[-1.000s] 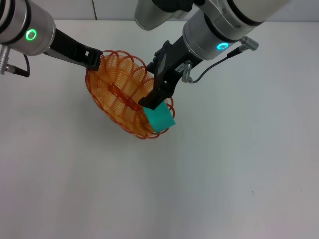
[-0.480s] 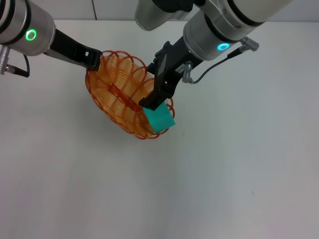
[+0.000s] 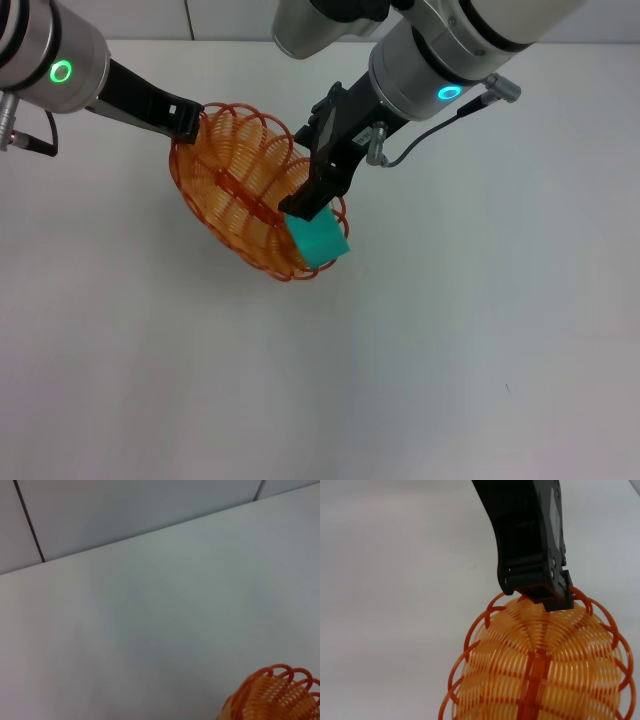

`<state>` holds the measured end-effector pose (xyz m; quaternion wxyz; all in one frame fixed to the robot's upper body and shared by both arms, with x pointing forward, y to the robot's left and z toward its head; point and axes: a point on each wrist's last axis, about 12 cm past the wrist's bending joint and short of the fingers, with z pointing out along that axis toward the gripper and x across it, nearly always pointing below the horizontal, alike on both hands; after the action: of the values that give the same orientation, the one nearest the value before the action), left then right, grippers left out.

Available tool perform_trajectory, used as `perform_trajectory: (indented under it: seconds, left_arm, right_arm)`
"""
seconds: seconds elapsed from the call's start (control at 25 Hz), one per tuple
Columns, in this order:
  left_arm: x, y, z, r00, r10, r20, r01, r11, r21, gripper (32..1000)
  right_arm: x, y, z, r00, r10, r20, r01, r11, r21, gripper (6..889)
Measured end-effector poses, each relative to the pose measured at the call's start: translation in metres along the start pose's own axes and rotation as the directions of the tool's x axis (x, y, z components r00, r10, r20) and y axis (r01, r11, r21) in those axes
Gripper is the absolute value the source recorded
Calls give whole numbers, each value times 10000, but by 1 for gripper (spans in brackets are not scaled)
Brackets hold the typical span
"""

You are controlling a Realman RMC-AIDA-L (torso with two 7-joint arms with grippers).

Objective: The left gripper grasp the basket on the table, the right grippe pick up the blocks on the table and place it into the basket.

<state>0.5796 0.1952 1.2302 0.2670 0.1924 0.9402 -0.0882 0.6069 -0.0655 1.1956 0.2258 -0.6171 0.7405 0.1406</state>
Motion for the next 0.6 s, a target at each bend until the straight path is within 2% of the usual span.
perform_trajectory:
  seconds: [0.36,0.6]
  left_arm:
    - [1,7,-2,10000,-7,-8,7,10000,-35,84]
    - [6,10,0,10000,-19,-17,19,10000,-38,84]
  right_arm:
    - [-15,6,-32,9999,9,116,-9,10000,41,842]
    - [-52,62,-170,9989,-132,443,125,9998,150,842]
